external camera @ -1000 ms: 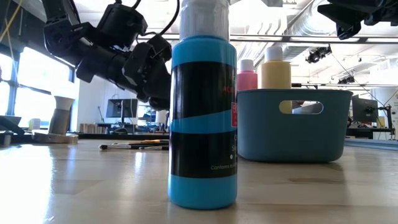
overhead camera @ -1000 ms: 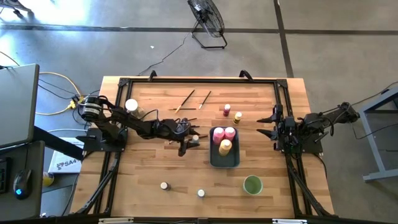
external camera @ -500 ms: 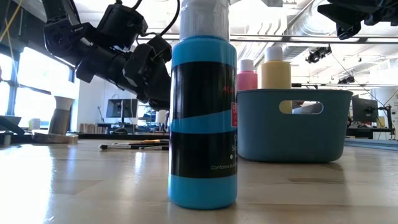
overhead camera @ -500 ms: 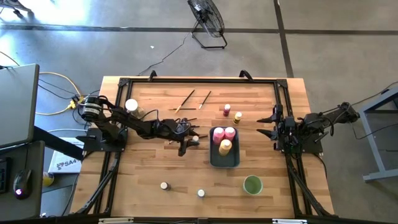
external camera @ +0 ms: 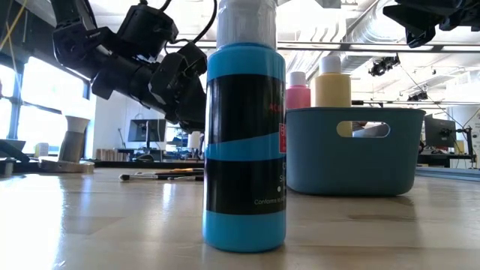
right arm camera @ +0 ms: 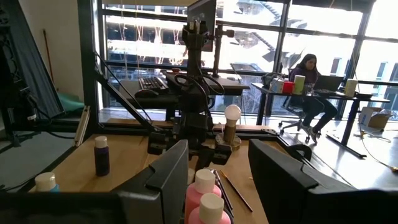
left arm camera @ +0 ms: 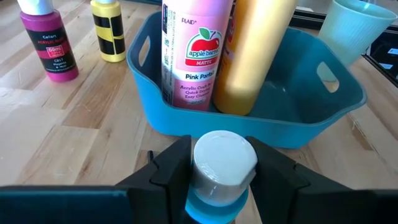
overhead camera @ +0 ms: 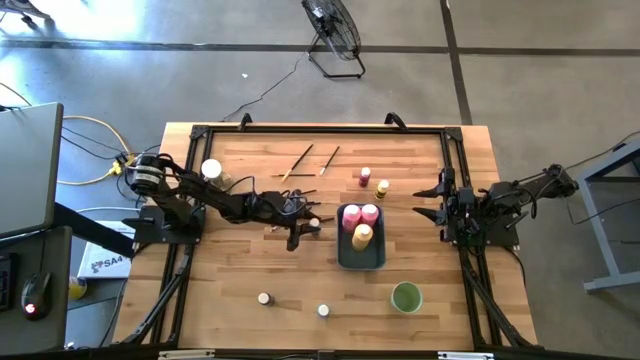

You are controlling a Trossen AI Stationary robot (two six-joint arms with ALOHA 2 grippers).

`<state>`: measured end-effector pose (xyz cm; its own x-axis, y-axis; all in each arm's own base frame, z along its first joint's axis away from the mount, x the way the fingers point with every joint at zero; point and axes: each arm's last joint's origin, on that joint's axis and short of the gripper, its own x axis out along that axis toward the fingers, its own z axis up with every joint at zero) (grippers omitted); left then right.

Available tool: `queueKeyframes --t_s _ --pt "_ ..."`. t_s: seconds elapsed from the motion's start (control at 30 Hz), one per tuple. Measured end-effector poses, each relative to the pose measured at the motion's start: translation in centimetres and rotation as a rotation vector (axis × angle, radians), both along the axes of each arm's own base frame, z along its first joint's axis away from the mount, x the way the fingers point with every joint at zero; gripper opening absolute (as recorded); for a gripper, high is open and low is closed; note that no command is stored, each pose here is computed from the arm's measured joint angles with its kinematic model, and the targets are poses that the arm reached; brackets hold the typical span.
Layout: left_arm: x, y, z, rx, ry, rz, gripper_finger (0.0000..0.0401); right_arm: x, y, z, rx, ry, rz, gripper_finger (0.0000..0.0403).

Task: Pick & Place Paint Supplies
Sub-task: Put the small blue and black paint bottle into the blue bin

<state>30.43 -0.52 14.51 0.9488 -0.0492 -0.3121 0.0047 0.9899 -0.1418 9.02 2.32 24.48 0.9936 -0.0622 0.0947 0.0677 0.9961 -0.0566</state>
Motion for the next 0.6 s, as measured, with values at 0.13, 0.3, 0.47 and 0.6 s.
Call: queueKeyframes --t_s 0.13,0.3,0.47,0.6 --pt "-0.03 0.00 -0.07 0.002 0.012 0.001 0.0140 0.00 0.00 0.00 0.000 0.000 0.000 0.0162" --pt "-0.04 0.01 -0.09 0.002 0.014 0.002 0.0140 0.00 0.00 0.00 0.000 0.000 0.000 0.0162" --pt "-0.04 0.02 -0.08 0.000 0.014 0.003 0.0140 0.00 0.00 0.00 0.000 0.000 0.000 0.0162" --pt "-0.04 0.01 -0.09 -0.001 0.014 0.003 0.0140 0.00 0.00 0.00 0.000 0.000 0.000 0.0162"
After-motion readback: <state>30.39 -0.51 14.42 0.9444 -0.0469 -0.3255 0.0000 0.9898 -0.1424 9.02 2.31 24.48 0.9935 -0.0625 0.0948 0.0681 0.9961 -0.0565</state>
